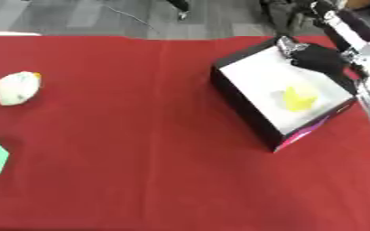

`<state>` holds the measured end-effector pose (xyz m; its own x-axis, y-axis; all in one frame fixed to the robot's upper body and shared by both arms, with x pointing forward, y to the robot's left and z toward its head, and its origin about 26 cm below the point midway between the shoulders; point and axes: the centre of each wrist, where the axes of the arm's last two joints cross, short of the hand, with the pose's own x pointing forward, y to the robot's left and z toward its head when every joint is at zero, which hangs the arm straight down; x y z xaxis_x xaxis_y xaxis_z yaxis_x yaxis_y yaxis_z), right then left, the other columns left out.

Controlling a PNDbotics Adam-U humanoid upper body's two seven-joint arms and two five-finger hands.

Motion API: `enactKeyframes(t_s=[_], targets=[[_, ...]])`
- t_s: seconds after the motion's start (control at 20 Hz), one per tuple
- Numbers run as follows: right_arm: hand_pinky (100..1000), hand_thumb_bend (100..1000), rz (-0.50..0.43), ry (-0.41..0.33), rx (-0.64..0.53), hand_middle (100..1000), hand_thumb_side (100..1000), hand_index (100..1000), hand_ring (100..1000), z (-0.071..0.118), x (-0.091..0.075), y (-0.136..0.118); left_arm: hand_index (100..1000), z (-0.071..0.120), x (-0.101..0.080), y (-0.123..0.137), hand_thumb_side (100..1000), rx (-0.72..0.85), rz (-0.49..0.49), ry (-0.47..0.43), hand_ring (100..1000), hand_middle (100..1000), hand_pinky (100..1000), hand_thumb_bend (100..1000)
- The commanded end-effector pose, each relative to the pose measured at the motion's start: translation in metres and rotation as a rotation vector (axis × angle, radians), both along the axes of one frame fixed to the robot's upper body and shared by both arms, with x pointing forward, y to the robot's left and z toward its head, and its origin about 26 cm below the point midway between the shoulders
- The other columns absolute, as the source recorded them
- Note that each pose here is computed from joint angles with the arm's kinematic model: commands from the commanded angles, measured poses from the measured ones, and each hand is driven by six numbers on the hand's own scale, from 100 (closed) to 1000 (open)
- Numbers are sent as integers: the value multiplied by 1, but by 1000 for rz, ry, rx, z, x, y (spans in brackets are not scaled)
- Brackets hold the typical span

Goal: Pick up the objects with one hand, pass them to the other hand, and then place them into the box on the other side of the table.

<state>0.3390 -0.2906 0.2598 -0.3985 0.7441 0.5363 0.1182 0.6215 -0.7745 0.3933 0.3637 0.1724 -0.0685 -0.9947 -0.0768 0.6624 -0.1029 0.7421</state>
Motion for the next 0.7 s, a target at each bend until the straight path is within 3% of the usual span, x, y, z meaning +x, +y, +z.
enactKeyframes(t_s=[0.05, 0.25, 0.45, 0.55, 0.7], targets=[[1000, 100, -14, -30, -15, 897, 516, 986, 1000, 9, -2, -4, 645, 23, -3, 4, 100, 4, 15, -43, 811, 673, 854, 281], [1000, 100, -15, -37, -11, 897, 515, 986, 1000, 10, -2, -5, 607, 42, -9, -4, 100, -24, 13, -102, 755, 614, 794, 111], [1000, 100, -9, -47, -3, 897, 513, 985, 1000, 12, -3, -4, 598, 66, -17, -20, 100, -56, -7, -196, 721, 586, 769, 100], [1000, 100, 6, -61, 5, 900, 545, 987, 1000, 15, -5, -1, 599, 80, -23, -32, 100, -89, -29, -269, 687, 568, 747, 100], [1000, 100, 65, -100, 18, 904, 504, 987, 1000, 26, -10, 9, 598, 94, -30, -51, 100, -164, -60, -399, 636, 541, 718, 100]])
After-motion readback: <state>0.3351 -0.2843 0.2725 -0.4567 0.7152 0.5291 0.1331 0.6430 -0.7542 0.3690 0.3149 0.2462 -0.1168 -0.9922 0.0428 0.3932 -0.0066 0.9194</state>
